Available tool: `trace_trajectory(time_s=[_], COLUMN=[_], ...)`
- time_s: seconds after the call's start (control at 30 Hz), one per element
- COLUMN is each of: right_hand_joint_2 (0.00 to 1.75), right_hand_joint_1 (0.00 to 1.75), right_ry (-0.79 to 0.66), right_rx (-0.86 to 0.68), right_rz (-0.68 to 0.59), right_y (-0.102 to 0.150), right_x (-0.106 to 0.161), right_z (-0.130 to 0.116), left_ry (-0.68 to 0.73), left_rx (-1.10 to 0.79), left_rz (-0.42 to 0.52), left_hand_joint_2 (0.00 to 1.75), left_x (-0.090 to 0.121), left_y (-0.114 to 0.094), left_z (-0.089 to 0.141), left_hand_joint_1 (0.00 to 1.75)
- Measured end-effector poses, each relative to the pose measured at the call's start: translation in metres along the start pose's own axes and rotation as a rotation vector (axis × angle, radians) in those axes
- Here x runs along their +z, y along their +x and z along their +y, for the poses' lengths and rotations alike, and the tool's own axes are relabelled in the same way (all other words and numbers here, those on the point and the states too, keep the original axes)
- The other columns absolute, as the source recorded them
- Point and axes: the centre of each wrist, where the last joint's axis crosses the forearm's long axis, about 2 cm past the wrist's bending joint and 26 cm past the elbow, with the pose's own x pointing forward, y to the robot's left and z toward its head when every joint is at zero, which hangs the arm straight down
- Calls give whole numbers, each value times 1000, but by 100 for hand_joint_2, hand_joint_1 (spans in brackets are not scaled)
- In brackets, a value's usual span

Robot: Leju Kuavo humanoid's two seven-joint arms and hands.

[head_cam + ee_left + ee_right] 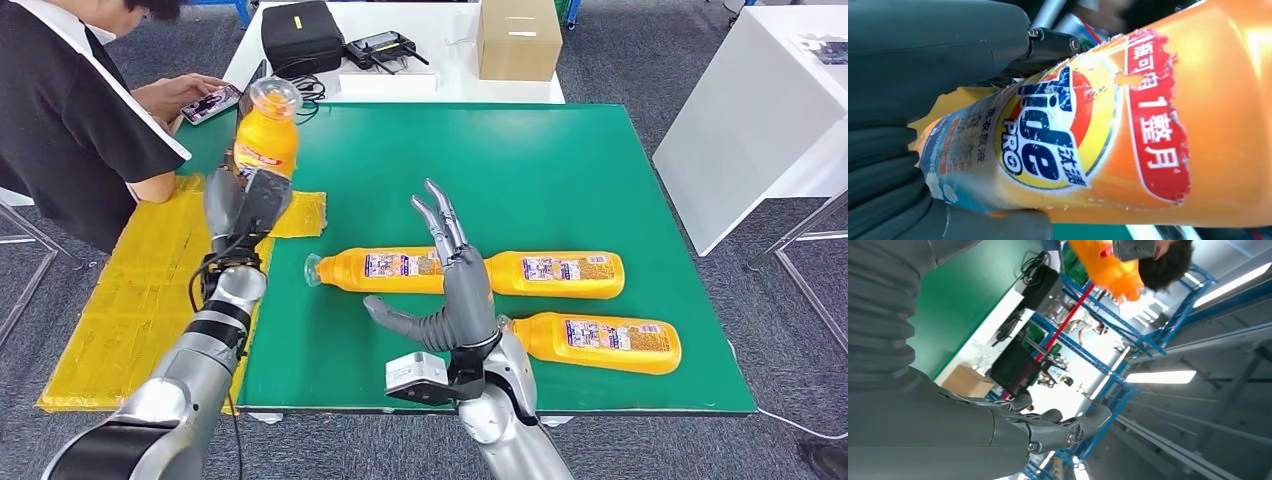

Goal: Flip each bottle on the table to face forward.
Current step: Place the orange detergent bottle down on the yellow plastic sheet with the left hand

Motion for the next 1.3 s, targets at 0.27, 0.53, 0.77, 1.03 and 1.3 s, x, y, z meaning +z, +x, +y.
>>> trace_trajectory(time_s=[0.27,0.53,0.77,1.03,1.3], right_hand_joint_2=[175,175,175,175,175], right_hand_joint_1=[0,0,0,0,0], right_ry=[37,106,205,278,295], right_rx=[62,142,232,271,281], right_rz=[-31,0,26,35,36], right_y=[5,-3,-21,-37,-42], right_x=[4,14,18,14,10], right_z=[-5,-14,-30,-36,-37], left_ry=[66,66,-42,-128,-188], left_rx=[-336,-608,-791,-848,-880], left_rz=[45,34,-176,-177,-255], left_hand_joint_2=[175,175,175,175,175], left_x=[-14,-9,27,71,72], left_y=[-40,-66,-79,-79,-79], left_z=[37,67,76,59,54], left_hand_joint_1=[175,175,175,175,175])
